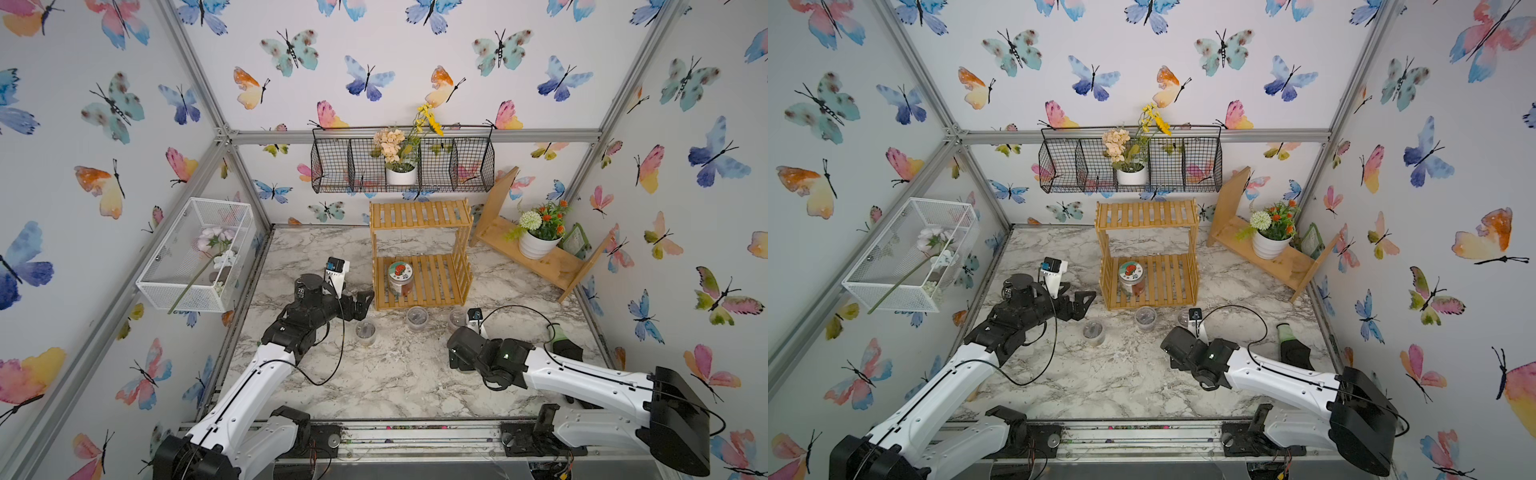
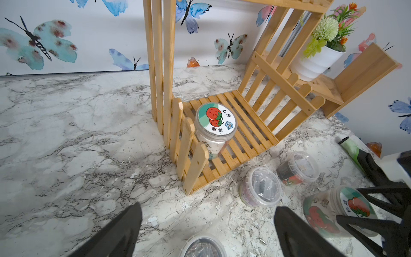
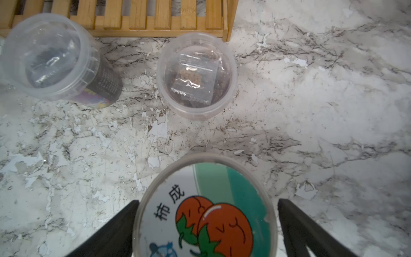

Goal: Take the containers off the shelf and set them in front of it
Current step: 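Place the container at the center of the board, then pick up a container from the shelf.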

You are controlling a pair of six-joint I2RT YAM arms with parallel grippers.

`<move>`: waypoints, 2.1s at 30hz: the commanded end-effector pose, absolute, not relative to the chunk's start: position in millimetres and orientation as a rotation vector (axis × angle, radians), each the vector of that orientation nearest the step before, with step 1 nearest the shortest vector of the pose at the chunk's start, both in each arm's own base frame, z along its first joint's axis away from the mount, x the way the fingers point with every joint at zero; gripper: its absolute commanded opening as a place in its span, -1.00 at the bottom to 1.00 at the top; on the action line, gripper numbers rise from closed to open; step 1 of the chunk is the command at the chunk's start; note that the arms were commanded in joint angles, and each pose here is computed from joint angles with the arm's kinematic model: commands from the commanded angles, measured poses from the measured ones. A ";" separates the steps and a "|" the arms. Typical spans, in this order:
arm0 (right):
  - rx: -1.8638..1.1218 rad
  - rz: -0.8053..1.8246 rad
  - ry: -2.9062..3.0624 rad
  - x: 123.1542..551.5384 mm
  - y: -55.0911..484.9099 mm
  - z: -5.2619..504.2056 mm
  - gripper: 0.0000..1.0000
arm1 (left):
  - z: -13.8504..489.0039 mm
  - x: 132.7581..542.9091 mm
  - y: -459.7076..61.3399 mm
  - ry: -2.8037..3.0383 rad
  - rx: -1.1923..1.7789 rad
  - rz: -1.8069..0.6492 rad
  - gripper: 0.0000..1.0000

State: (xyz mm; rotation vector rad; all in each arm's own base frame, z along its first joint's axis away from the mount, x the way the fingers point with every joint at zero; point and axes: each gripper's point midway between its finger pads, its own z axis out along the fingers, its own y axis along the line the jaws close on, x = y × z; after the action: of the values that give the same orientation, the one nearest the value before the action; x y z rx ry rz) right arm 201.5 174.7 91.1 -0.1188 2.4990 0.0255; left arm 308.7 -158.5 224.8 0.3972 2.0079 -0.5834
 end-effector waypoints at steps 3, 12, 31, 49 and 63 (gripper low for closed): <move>-0.102 0.039 2.437 207.3 173.4 124.6 0.97 | 252.6 301.1 -172.0 1.967 0.439 -0.576 0.97; -0.175 0.099 2.396 224.8 190.4 166.0 0.97 | 261.6 310.4 -222.4 2.080 0.443 -0.534 0.97; -0.136 0.287 2.419 264.3 166.2 188.4 0.96 | 217.4 384.2 -289.2 2.356 0.249 -0.369 0.97; -0.100 0.341 2.444 276.8 152.1 185.4 0.97 | 150.1 426.4 -284.9 2.460 0.059 -0.067 0.97; -0.109 0.345 2.455 280.9 146.2 181.7 0.97 | 118.6 435.7 -281.2 2.481 -0.042 0.008 0.97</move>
State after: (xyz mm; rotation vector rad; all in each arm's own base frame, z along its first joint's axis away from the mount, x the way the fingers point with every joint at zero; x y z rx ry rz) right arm 277.5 142.0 174.8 -0.0832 2.4732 0.3151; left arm 431.6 -284.4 122.7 0.0019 2.4887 -0.0381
